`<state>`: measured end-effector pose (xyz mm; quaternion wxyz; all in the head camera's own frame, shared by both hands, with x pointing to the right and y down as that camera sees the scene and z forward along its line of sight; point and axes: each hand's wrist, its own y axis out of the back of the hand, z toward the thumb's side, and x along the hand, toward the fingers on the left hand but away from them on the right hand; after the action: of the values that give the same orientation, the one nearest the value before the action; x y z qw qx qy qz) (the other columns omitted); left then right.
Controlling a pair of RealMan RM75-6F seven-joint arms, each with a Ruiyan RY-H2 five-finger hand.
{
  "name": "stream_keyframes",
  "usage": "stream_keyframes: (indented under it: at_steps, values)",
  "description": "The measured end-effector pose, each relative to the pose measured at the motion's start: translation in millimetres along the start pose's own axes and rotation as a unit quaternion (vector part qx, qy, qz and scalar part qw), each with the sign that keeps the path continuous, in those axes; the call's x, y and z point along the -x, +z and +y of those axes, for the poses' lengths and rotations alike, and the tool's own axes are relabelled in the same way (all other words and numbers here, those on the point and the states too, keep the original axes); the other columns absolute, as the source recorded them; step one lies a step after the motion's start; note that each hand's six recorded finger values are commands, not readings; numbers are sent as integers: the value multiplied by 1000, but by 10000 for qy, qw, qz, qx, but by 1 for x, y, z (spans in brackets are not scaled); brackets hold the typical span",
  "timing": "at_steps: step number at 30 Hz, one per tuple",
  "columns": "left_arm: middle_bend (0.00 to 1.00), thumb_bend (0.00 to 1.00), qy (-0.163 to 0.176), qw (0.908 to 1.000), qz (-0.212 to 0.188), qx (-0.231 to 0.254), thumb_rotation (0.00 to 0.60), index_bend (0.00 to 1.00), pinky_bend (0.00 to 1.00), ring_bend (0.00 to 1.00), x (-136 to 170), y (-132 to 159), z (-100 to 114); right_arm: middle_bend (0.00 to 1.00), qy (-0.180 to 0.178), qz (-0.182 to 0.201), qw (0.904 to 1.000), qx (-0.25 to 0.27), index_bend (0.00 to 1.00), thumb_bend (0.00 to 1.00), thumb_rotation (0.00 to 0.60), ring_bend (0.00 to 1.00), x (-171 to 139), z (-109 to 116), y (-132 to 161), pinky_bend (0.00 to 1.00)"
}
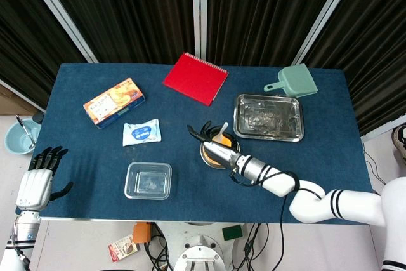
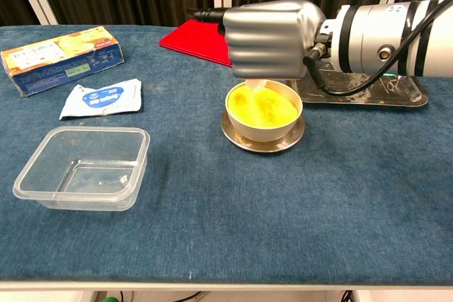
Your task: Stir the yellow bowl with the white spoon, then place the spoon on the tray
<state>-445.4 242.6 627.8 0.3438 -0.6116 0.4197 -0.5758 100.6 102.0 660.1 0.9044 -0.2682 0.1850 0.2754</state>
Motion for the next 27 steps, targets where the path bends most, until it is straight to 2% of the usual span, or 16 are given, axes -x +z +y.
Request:
stream_keyframes:
  at_steps: [3, 6, 9, 12, 15, 18, 25, 27]
  values:
    - [119, 188, 19, 10000, 20, -5, 600, 158, 145, 59, 0, -2, 2, 583, 134, -173, 9987, 450, 822, 578, 600, 348, -4, -6, -1, 26]
    - [120, 188, 47, 10000, 35, 15, 600, 158, 146, 59, 0, -3, 4, 583, 257, -390, 9937, 1023, 822, 573, 600, 348, -8, -13, -2, 26]
    - [120, 188, 33, 10000, 27, 11, 600, 158, 145, 59, 0, -2, 4, 583, 338, -656, 9835, 1652, 821, 559, 600, 350, -12, -21, -2, 26]
    - [119, 188, 26, 10000, 4, -10, 600, 158, 145, 58, 0, 0, 5, 583, 396, -972, 9676, 2295, 821, 548, 600, 351, -16, -30, -3, 26]
    - [119, 188, 33, 10000, -22, -22, 600, 158, 146, 59, -1, 3, 7, 582, 459, -1352, 9460, 2911, 822, 549, 600, 351, -22, -43, -6, 26]
    - [119, 188, 32, 10000, -45, -36, 600, 158, 145, 59, -2, 5, 8, 580, 554, -1748, 9184, 3507, 821, 548, 600, 349, -30, -58, -9, 26]
    - [119, 188, 3, 9999, -118, -55, 600, 158, 146, 59, -5, 12, 9, 573, 1047, -2494, 8386, 4728, 816, 546, 600, 346, -56, -111, 1, 27]
    - [120, 188, 0, 9999, -138, -61, 600, 158, 146, 59, -6, 13, 9, 570, 1213, -2624, 8202, 4936, 814, 546, 600, 345, -64, -126, 8, 28]
